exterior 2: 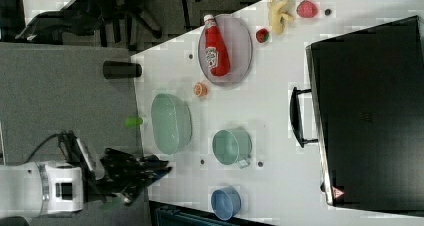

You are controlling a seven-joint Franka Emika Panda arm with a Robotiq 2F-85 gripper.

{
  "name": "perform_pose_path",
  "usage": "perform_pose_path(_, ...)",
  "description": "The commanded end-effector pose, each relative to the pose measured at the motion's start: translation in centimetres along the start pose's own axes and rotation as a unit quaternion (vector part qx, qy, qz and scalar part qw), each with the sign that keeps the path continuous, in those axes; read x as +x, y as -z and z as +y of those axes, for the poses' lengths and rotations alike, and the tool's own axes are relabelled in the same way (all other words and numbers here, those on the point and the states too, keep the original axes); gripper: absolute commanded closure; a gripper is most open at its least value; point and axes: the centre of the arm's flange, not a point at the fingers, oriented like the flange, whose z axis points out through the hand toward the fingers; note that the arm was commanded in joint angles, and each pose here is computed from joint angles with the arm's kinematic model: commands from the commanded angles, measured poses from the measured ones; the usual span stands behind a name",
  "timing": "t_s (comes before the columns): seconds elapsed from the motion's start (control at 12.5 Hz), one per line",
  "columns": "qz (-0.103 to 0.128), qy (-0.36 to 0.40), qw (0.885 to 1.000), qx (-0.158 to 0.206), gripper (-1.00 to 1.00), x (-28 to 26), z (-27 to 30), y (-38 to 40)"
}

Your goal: Flap open oven.

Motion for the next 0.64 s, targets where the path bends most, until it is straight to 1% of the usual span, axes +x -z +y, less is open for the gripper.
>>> perform_pose_path(0.08, 0.027, 0.131, 0.991, -0.012, 0.65, 3.7, 4.7, -1.2)
perform_pose_path(0.16, 0.032, 0.162, 0.986, -0.022, 0.65, 4.7, 5.5, -2.1)
perform_pose_path(0.24, 0.031, 0.194, 0.980, -0.031, 0.65, 5.8, 6.1, -3.1)
perform_pose_path(0.4, 0.029, 0.254, 0.966, -0.036, 0.65, 7.8, 7.0, -5.4)
perform_pose_path(0.48, 0.034, 0.276, 0.960, -0.037, 0.65, 9.0, 7.3, -6.6)
perform_pose_path(0.64, 0.054, 0.305, 0.950, -0.042, 0.65, 11.7, 7.6, -8.8)
